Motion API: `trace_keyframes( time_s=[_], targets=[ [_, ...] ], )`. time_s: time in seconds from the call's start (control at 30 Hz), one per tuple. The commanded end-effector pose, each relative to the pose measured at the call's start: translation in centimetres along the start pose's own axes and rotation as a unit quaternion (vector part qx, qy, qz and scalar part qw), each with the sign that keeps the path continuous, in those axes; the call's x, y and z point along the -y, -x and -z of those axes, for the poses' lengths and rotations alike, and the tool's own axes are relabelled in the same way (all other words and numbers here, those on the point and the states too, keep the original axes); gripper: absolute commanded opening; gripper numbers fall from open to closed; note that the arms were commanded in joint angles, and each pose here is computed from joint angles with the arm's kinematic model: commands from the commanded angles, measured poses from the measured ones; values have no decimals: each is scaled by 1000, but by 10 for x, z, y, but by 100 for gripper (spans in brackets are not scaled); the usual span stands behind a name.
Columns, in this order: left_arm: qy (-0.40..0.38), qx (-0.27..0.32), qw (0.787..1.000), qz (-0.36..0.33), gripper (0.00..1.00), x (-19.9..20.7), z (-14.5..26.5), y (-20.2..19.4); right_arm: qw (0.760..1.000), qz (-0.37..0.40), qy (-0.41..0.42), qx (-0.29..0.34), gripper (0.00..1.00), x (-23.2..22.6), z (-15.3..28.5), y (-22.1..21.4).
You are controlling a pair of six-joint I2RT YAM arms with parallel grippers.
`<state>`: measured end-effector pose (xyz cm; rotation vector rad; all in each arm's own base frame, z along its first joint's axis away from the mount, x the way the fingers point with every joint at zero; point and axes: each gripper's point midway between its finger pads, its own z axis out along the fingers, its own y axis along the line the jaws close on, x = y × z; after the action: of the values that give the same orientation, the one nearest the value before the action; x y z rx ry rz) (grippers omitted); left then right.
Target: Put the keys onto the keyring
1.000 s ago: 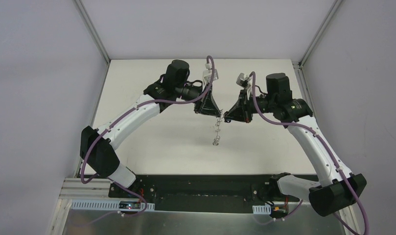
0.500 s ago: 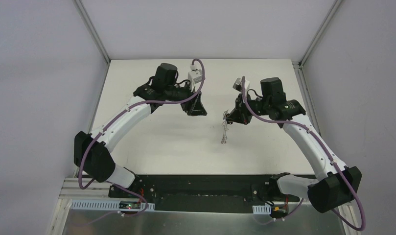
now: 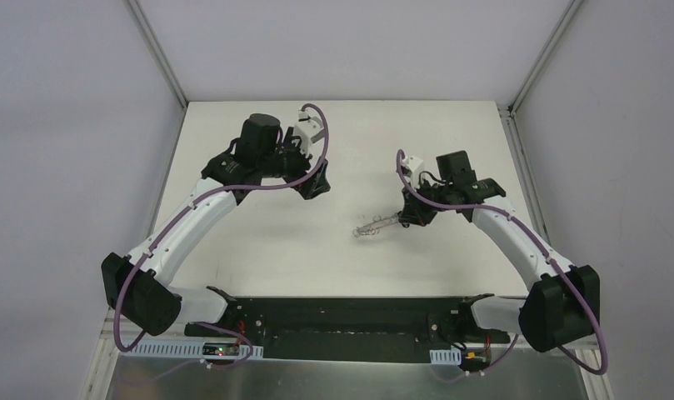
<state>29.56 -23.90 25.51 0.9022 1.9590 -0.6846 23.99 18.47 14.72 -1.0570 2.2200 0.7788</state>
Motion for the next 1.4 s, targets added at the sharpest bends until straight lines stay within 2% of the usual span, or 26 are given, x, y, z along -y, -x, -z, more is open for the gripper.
trace_keyframes(
  time_s=[0.0, 0.23, 0.57, 0.8, 1.13, 1.37],
  targets=[
    [42, -13, 999, -19, 87, -11, 15, -6, 998, 23, -48, -40, 0, 12, 14, -39],
    [66, -28, 997, -18, 88, -17, 23, -11, 992, 26, -83, -89, 0, 15, 22, -96],
    [77, -47, 996, -18, 88, -21, 27, -11, 989, 1, -57, -139, 0, 16, 4, -131],
    [88, -55, 994, -21, 89, -24, 30, -13, 987, -15, -28, -155, 3, 16, -16, -133],
    [104, -58, 993, -26, 90, -30, 32, -15, 985, 19, 1, -170, 3, 0, -41, -113],
    [114, -58, 991, -29, 90, -32, 36, -16, 977, 28, -27, -208, 7, 10, -39, -129]
  ],
)
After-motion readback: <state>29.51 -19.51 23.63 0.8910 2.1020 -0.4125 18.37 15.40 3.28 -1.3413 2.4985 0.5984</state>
